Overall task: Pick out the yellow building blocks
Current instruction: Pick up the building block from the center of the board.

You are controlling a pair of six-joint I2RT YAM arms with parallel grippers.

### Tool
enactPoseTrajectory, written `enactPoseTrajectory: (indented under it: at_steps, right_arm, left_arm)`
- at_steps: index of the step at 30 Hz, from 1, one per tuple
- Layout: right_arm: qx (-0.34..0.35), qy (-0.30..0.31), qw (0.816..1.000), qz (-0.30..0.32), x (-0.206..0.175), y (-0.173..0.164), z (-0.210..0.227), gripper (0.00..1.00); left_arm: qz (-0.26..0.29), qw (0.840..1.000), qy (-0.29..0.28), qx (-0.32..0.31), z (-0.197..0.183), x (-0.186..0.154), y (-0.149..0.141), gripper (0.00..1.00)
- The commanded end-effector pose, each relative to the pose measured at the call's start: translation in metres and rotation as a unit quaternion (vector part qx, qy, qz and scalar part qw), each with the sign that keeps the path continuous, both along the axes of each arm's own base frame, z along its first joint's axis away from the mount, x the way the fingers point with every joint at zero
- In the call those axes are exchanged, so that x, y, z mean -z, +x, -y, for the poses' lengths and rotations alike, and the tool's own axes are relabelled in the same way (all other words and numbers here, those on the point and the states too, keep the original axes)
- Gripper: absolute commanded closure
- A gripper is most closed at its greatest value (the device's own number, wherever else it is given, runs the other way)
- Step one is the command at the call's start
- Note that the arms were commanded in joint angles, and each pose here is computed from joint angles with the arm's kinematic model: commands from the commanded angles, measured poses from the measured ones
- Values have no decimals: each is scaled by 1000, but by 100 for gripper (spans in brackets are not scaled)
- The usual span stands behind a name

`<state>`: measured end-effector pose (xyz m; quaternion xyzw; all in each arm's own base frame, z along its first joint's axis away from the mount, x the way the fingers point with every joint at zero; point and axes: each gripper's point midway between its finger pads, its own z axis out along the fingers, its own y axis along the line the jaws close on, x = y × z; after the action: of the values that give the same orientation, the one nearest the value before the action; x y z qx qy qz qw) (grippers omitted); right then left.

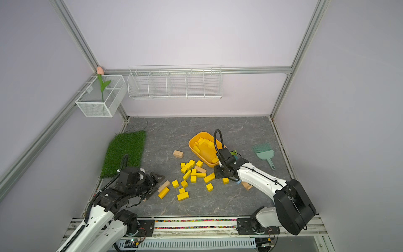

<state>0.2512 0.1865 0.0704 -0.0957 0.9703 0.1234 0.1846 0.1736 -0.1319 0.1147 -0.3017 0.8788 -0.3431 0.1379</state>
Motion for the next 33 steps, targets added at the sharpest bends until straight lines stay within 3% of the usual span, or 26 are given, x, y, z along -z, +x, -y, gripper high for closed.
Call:
enactPoseTrajectory:
  at_steps: [1, 5, 9, 33]
  right_arm:
    - [0, -1, 1000, 7, -1, 0, 3, 44]
    - [1, -1, 1000, 8, -2, 0, 3, 44]
    - [0, -1, 1000, 7, -1, 0, 3, 44]
    - [-3, -3, 1000, 1, 1, 1, 0, 44]
  left_arm:
    - [-47, 997, 52, -11, -14, 22, -8, 19]
    - [-76, 995, 72, -5, -16, 43, -12, 18]
    - [-70, 995, 67, -2, -14, 50, -10, 17]
    - [-41, 998, 37, 14, 14, 53, 5, 15]
